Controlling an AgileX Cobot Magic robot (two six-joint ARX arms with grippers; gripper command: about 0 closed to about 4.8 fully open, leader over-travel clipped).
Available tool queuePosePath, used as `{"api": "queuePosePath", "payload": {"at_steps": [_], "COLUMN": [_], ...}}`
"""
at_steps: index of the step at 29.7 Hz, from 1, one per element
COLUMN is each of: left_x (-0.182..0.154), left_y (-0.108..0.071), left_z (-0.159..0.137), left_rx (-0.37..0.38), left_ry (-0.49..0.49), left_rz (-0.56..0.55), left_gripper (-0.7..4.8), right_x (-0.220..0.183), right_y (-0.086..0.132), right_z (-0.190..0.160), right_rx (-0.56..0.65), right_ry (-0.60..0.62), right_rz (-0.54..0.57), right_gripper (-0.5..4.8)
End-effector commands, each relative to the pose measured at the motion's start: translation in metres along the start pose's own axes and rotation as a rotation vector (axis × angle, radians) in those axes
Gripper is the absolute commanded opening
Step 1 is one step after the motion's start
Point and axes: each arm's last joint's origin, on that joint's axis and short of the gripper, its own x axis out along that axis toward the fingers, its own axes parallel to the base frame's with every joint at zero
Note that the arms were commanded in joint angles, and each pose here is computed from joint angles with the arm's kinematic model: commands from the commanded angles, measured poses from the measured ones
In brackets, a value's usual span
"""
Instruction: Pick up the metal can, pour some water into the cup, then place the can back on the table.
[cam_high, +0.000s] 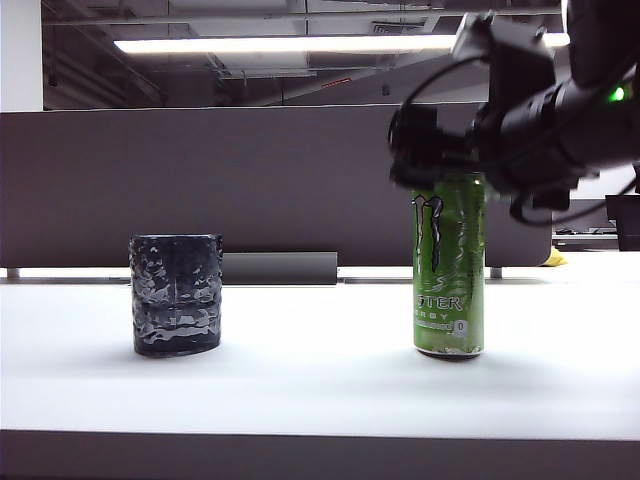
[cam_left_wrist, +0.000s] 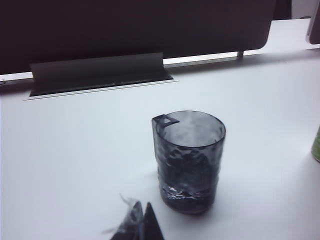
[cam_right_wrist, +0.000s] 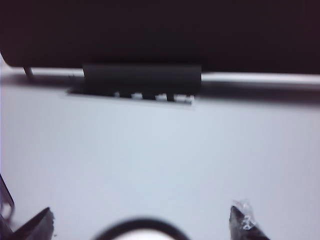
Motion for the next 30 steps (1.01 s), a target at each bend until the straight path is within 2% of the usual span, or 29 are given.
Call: {"api": "queuePosePath", "payload": {"at_steps": [1,12,13,15,19,20,21,25,30], "left_x": [0.000,-0.005,-0.005,-0.005,-0.005,-0.005,-0.005,-0.005,-0.005], "left_y": [0.004,0.028,0.029,0.029,0.029,0.029,0.029,0.029,0.029], "left_z": [0.002,0.000,0.000,0.000,0.000,0.000,0.000,0.000,0.000], "left_rx": [-0.001,-0.006,-0.007,-0.007,-0.007,-0.007,-0.007,-0.007,-0.007], "left_ry": [-0.012,0.001,0.002,0.002,0.002,0.002,0.002,0.002,0.002], "left_rz": [0.041,0.291,0.303,0.309,0.304,0.304,0.304,0.304,0.304], "left_gripper": [-0.05,-0.05,-0.05,-0.05,-0.05,-0.05,-0.05,-0.05,-0.05], "right_x": [-0.005,-0.044,-0.049,-0.062,-0.092,-0.100,-0.108,-0.146,-0.188], "right_y": [0.001,0.000,0.000,-0.002,-0.006,-0.008,-0.010,-0.019,-0.029], "right_z": [0.019,0.083,0.088,0.099,0.118,0.122,0.125,0.134,0.133], "right_rx": [0.020,0.078,0.078,0.064,0.047,0.048,0.050,0.051,0.045], "right_ry": [-0.099,-0.346,-0.363,-0.394,-0.424,-0.429,-0.435,-0.452,-0.461], "right_rz": [0.004,0.023,0.025,0.025,0.023,0.022,0.022,-0.034,-0.041], "right_gripper": [4.79,4.79,4.60,3.66,0.57,0.10,-0.08,-0.06,-0.05]}}
